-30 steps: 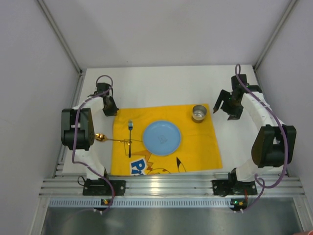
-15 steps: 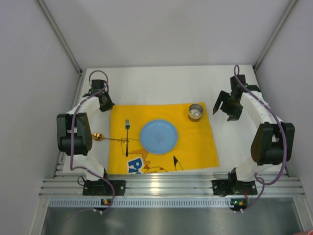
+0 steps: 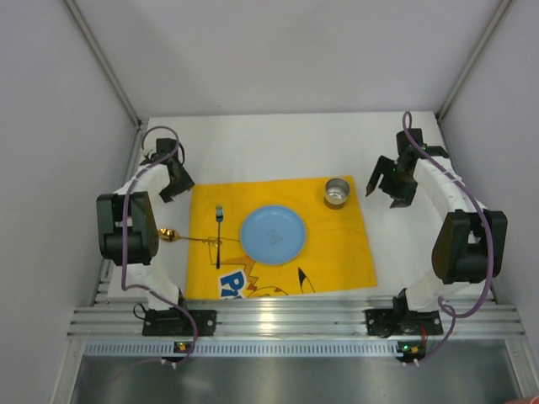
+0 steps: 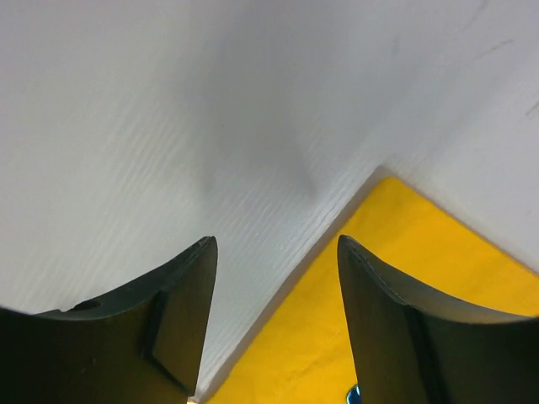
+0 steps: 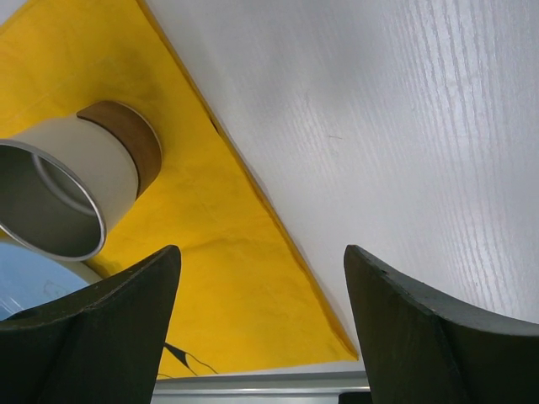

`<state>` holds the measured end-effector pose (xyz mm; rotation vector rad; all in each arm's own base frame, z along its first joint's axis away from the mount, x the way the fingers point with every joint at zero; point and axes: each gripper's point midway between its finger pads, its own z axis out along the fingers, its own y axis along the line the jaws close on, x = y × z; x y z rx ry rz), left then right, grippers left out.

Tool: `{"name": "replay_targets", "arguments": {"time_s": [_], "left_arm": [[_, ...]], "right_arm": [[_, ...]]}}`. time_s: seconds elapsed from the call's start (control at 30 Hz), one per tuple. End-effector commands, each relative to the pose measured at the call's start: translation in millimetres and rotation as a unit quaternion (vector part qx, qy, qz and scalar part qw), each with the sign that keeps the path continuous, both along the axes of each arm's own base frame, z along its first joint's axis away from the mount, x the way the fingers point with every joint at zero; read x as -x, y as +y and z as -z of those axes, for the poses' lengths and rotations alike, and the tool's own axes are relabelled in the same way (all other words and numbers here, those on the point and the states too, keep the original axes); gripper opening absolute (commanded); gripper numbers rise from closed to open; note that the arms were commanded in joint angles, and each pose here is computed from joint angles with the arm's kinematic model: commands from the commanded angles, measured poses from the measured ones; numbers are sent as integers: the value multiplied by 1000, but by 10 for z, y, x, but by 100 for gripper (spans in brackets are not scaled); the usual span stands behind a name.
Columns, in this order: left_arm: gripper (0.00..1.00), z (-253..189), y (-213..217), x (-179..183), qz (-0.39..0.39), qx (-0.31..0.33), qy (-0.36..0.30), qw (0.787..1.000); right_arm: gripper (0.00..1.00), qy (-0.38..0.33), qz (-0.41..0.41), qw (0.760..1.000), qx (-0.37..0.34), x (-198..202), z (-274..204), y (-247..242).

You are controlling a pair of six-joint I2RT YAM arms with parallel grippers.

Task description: Set the dinner table for one person

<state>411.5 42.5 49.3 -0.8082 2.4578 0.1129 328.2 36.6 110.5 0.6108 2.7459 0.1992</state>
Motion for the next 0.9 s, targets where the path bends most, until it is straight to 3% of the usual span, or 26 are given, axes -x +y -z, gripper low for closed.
{"name": "replay_targets", "arguments": {"time_s": [0.0,0.17,0.37,0.6,0.87], "left_arm": [[64,-441,268,356,-119,-39,13,992],[61,-266,17,978,-155,27,67,985],[60,-41,-230,1436,-173,87,98,976],[59,224,-403,1523,-190,135,109,966],[56,316,-224,1596,-222,88,109,965]], "right_arm": [[79,-34,-6,999,-8,-127,-148,19],[79,-40,-10,999,-20,-127,-183,82],[79,-38,-19,999,-20,-106,-169,107],[78,-32,-20,999,-26,-30,-89,130],[79,-38,-24,999,-13,29,-125,81]]}}
